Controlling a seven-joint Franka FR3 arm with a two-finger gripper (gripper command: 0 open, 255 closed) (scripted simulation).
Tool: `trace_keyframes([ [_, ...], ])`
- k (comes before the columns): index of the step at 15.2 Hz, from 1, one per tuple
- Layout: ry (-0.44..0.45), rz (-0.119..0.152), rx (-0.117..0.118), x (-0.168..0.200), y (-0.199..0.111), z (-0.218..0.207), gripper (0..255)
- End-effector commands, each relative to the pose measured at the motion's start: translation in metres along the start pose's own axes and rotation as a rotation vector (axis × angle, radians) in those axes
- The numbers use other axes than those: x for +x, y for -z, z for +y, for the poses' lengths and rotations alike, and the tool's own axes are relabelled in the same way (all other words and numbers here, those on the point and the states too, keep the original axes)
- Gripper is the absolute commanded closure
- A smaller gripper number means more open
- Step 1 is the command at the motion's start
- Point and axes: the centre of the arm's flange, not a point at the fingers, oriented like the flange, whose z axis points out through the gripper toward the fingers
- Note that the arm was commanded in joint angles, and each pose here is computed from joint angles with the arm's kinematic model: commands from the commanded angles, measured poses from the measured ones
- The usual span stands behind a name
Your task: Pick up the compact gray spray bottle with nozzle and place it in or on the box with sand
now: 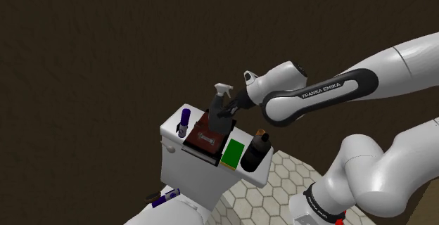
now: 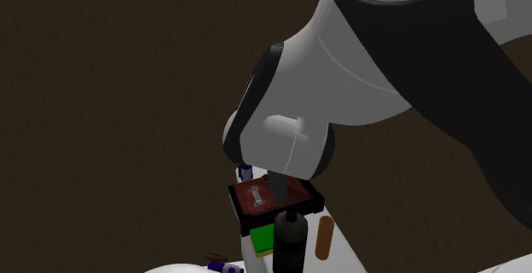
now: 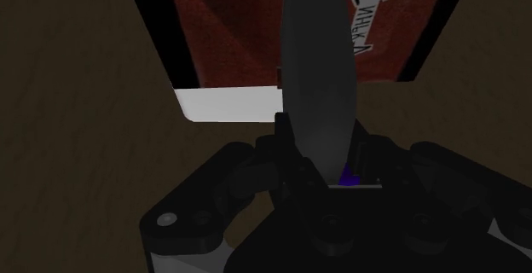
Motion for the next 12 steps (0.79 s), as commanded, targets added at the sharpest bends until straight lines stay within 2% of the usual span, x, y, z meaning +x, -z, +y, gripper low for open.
trace_keyframes([
  [1, -0.001, -0.013, 0.002, -0.004, -0.004, 0.0, 255],
  [5, -0.001, -0.013, 0.002, -0.004, -0.004, 0.0, 255],
  [6, -0.001, -0.013, 0.002, -0.004, -0.003, -0.002, 0],
  [11, -0.001, -0.013, 0.002, -0.004, -0.004, 0.0, 0],
  [12, -0.001, -0.013, 0.002, -0.003, 0.009, 0.0, 0],
])
